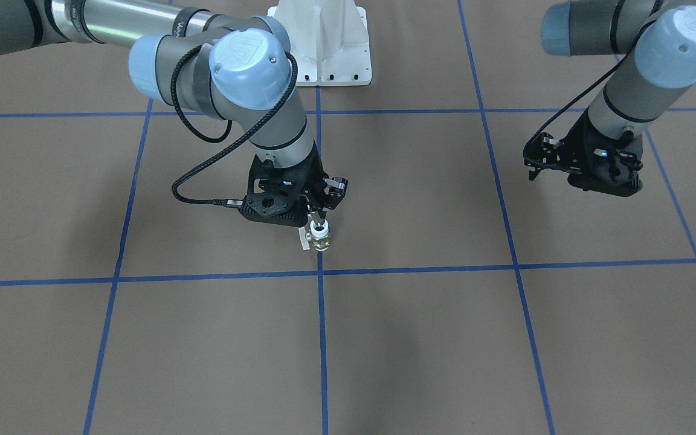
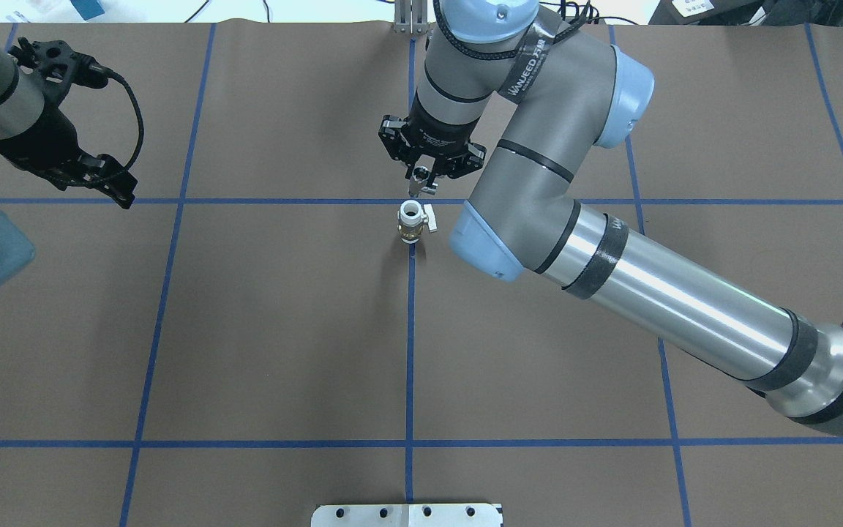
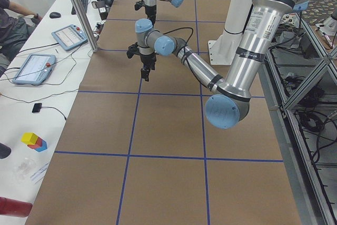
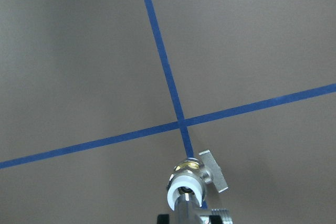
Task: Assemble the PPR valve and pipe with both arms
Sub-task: 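Carry the chrome elbow with the right gripper above the standing valve, then press the chrome elbow down onto the valve top with the right gripper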
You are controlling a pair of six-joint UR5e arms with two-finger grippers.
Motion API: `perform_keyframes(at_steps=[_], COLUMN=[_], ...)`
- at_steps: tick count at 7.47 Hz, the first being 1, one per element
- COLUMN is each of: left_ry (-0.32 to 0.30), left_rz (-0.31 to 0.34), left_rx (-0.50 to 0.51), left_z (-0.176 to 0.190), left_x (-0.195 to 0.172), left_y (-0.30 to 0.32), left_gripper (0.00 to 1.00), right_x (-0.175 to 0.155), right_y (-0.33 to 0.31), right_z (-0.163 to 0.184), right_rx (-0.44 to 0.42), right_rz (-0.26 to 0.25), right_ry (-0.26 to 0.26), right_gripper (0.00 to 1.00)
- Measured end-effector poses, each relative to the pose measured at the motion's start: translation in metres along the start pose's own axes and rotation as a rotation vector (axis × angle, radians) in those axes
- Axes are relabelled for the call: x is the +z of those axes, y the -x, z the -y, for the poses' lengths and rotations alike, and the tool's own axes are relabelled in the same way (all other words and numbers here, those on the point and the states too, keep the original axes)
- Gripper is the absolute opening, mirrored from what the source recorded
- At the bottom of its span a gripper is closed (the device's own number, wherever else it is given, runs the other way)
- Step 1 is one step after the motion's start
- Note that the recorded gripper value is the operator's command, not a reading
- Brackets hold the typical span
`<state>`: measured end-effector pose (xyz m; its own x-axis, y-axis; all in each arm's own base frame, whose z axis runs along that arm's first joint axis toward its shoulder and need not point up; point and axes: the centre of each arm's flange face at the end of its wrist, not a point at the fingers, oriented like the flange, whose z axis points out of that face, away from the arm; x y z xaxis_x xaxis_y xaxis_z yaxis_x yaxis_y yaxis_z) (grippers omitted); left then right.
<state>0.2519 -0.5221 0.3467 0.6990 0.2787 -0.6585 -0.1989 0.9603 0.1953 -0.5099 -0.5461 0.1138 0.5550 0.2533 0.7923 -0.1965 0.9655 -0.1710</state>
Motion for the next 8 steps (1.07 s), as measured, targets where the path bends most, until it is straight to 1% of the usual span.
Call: perform_keyframes(at_steps=[3, 8], left_ry=[-0.002, -0.004], left_rz=[0.001, 0.0], left_rx=[-0.003, -0.008], left_z=[0.001, 0.001], left_x=[-0.001, -0.002], left_y=[0.001, 0.001], left_gripper=[0.99, 0.99], right_x=[0.014, 0.021], right_y=[-0.001, -0.001], right_z=[-0.003, -0.003], right_rx=[0.002, 0.006], right_rz=[-0.022, -0.033], right_ry=[0.0, 0.002], right_gripper=[0.0, 0.0])
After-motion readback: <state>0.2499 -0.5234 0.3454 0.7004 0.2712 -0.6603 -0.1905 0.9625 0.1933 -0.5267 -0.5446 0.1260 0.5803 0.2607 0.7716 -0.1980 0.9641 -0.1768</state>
